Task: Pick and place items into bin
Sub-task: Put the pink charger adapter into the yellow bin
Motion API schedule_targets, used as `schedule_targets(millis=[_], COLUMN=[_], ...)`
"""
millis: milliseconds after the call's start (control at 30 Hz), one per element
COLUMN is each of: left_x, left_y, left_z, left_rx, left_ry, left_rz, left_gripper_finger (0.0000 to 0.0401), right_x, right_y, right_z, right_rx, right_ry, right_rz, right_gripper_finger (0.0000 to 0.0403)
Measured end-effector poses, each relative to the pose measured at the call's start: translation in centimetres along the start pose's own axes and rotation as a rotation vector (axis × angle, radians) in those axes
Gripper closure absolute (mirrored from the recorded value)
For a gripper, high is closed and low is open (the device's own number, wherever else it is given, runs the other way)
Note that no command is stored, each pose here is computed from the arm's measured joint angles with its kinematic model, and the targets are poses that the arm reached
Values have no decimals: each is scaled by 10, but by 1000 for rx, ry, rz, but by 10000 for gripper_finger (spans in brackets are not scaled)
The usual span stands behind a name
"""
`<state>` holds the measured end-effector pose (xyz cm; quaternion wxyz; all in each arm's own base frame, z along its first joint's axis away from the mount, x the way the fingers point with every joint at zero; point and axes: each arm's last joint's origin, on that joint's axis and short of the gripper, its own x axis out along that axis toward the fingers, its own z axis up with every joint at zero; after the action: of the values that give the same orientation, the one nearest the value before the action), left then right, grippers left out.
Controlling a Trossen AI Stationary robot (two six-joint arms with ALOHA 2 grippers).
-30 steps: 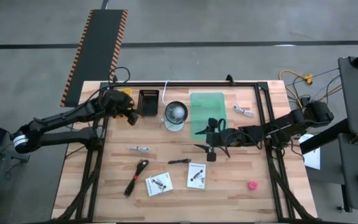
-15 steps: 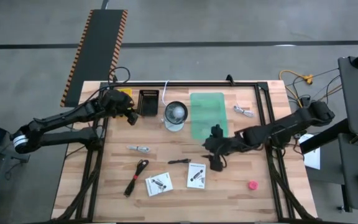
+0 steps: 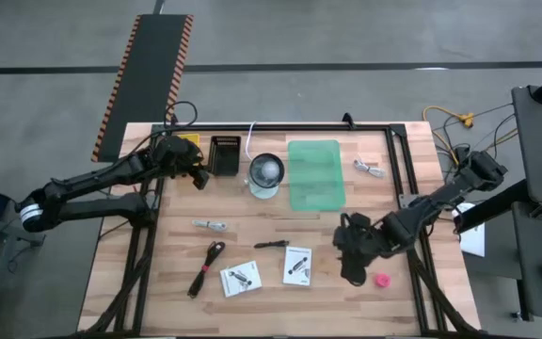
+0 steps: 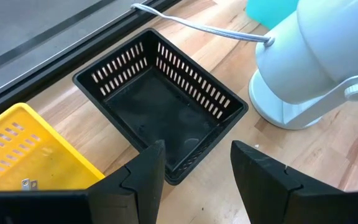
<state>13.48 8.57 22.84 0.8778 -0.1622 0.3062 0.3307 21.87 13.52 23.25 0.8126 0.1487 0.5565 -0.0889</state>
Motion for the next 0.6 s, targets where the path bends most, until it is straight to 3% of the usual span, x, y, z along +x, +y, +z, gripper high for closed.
schedule_targets(millis=[333,600], left_x=[3,8], left_y=[0,1], left_z=[-1,-12], left_rx=[1,4], left_ry=[14,48], left_rz=[2,9], left_gripper_finger=[234,234], right_x=[-8,-16], right_y=[22,27], right_z=[-38,-72], right_rx=[52,72], right_ry=[96,162], right_rz=[46,-28], right_gripper_finger=[177,177])
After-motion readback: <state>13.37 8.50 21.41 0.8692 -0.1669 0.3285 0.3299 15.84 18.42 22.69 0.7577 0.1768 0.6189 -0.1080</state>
